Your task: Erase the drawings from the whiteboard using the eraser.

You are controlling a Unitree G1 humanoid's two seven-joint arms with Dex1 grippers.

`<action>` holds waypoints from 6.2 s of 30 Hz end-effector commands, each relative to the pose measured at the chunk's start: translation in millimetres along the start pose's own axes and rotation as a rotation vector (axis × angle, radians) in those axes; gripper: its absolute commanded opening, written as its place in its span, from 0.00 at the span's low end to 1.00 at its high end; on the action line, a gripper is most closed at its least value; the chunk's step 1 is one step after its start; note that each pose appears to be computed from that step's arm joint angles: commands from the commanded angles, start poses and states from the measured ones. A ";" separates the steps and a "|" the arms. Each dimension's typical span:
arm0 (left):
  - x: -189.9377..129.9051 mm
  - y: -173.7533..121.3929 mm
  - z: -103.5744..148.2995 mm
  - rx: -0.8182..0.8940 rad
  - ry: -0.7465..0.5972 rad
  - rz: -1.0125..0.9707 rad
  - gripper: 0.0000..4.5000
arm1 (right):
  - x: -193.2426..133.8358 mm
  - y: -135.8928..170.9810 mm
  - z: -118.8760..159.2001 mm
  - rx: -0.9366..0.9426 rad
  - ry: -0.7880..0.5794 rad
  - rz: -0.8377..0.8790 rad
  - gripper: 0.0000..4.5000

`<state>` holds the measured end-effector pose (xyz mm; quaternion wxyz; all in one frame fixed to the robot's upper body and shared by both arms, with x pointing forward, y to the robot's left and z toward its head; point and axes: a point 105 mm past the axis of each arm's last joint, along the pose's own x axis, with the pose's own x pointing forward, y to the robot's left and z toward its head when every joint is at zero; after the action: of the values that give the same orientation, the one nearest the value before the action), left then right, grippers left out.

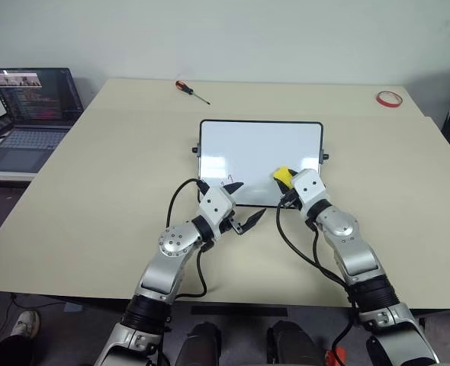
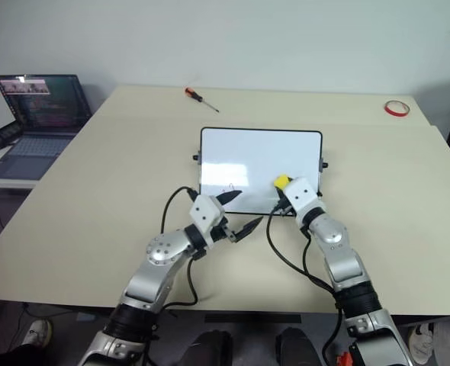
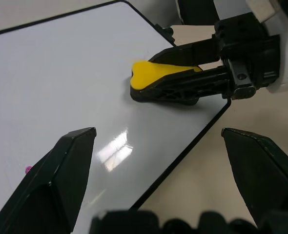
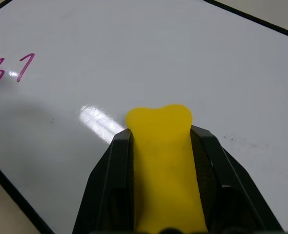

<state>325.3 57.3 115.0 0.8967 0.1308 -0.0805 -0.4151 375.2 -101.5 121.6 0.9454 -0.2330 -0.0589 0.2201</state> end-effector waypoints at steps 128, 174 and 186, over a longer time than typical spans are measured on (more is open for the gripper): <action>-61.0 38.5 -4.4 -0.135 0.050 0.465 1.00 | 52.1 97.0 -10.3 -0.034 -0.033 0.308 0.27; -2.2 10.4 51.9 0.010 -0.173 -0.232 1.00 | -79.8 -55.4 26.0 0.149 0.126 -0.277 0.27; 28.4 -32.5 48.3 0.102 -0.172 -0.671 1.00 | -125.8 -64.8 -30.1 0.386 0.399 -0.486 0.27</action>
<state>309.3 12.3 145.4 0.7055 0.1472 -0.1112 -0.6843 295.4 -217.9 118.2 0.9881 -0.0742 0.1274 -0.0447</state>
